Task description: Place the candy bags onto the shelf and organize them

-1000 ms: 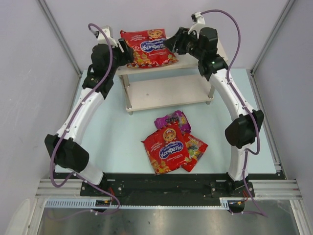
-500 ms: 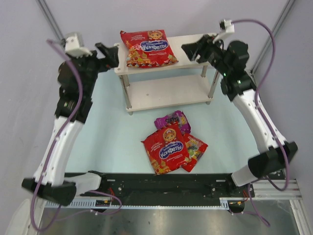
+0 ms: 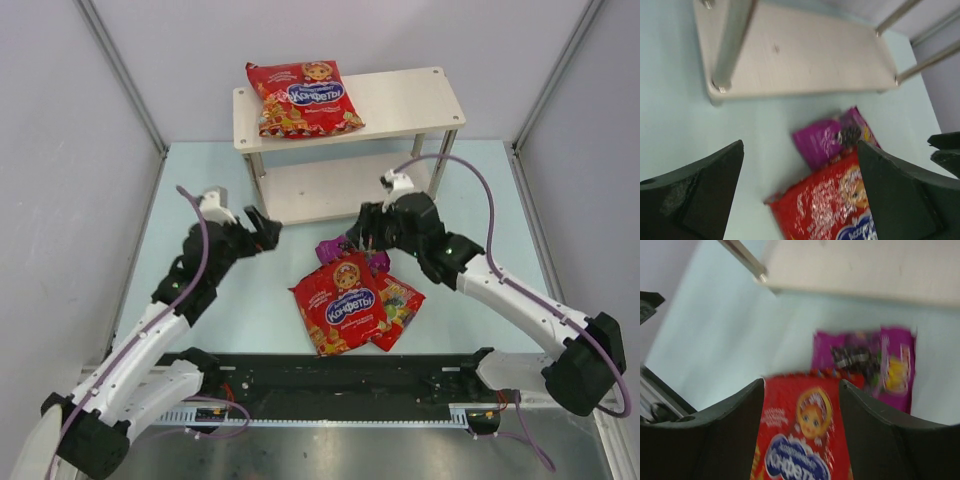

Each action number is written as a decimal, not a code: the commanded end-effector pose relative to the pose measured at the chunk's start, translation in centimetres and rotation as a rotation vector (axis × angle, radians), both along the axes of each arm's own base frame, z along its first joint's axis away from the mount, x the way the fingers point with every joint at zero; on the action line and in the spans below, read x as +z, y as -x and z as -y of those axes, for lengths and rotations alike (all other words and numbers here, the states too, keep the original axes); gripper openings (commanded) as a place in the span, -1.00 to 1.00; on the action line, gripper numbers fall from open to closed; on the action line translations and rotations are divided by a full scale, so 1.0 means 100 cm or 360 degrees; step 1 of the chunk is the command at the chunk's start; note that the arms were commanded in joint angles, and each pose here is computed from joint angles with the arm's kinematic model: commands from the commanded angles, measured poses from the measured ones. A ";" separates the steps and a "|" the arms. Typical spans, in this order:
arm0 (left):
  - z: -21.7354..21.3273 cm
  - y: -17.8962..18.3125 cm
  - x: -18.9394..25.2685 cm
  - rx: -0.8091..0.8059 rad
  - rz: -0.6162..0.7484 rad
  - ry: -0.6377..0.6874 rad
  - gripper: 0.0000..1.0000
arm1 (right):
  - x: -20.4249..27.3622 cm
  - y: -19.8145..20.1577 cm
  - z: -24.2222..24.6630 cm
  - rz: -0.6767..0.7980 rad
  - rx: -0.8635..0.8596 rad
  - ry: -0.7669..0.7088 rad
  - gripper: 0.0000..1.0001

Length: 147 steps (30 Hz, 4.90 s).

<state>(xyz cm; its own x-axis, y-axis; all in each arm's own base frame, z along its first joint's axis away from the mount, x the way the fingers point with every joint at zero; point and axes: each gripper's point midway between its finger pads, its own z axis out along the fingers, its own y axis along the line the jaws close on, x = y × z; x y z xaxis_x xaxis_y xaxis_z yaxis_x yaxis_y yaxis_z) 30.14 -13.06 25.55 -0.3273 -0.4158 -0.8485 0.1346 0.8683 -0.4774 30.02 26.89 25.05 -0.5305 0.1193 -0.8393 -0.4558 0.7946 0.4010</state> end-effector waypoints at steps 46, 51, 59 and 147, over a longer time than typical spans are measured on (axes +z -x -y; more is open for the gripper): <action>0.112 0.182 -0.196 0.0193 -0.0437 0.0685 0.99 | -0.144 0.113 0.030 -0.0375 -0.0180 0.0204 0.22; 0.124 0.184 -0.194 0.0157 -0.0437 0.0723 0.99 | -0.145 0.113 0.036 -0.0318 -0.0280 0.0150 0.22; 0.132 0.184 -0.194 0.0151 -0.0435 0.0767 0.95 | -0.143 0.114 0.029 -0.0279 -0.0238 0.0087 0.13; 0.253 -0.195 0.233 -0.0583 0.0775 0.0129 -1.00 | 0.267 -0.215 0.106 0.0919 -0.0193 -0.0504 -1.00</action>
<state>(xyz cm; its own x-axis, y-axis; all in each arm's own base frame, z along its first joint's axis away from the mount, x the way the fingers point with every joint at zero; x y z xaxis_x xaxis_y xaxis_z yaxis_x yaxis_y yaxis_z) 51.53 -37.61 44.11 -0.0948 -0.3320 -0.9385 0.5382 0.7760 -0.3289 53.96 14.72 45.54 -0.0952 0.4138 -0.9054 -0.4486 0.7941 0.4102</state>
